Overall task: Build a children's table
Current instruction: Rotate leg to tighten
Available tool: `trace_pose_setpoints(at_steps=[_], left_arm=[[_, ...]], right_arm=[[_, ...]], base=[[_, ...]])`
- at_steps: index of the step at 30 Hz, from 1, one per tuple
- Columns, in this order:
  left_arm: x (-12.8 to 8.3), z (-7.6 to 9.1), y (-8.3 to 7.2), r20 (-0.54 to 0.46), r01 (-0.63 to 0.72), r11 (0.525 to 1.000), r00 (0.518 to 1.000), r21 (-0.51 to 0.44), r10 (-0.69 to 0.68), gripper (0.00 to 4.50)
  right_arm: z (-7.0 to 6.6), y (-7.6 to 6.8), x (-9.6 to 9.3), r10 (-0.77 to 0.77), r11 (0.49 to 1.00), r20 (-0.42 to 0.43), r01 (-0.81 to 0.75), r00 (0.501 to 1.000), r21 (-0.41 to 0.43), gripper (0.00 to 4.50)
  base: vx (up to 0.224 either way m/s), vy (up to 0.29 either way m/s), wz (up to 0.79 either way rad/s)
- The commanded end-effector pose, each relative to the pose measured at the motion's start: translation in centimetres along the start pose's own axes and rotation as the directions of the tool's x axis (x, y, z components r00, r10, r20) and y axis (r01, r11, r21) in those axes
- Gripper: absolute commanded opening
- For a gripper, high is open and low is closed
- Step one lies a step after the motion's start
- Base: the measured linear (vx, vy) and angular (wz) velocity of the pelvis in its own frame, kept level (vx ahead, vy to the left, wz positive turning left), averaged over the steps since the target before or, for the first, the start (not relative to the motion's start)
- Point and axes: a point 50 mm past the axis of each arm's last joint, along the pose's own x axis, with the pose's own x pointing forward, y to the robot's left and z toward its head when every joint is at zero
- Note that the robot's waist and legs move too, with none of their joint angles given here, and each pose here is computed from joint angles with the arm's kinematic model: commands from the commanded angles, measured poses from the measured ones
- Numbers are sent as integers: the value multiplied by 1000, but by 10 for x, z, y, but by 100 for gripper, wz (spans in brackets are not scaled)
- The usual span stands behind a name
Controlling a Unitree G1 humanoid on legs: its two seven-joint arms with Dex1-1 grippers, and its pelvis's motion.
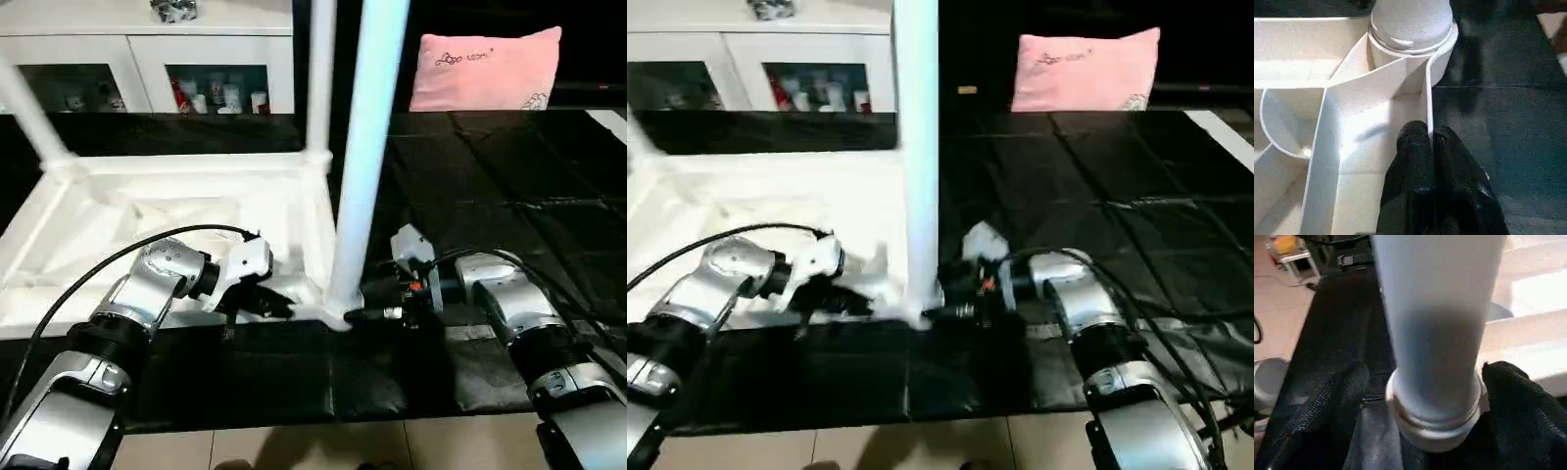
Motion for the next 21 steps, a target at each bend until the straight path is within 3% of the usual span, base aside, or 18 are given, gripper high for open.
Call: trace_pose_setpoints(at_steps=[1, 15, 21], left_arm=[[7, 4, -7, -30, 107, 993, 994, 49, -106, 0], [7, 2, -15, -45, 168, 984, 985, 55, -166, 0], [7, 1, -16, -43, 167, 985, 985, 46, -165, 0]], right_arm=[[3, 2, 4, 45, 999, -4, -46, 999, -8, 383], [0, 11, 5, 171, 985, -15, -171, 985, 35, 255], [-2, 15, 6, 193, 980, -6, -193, 981, 52, 227]], base=[[0, 0, 0], [0, 0, 0], [0, 0, 0]])
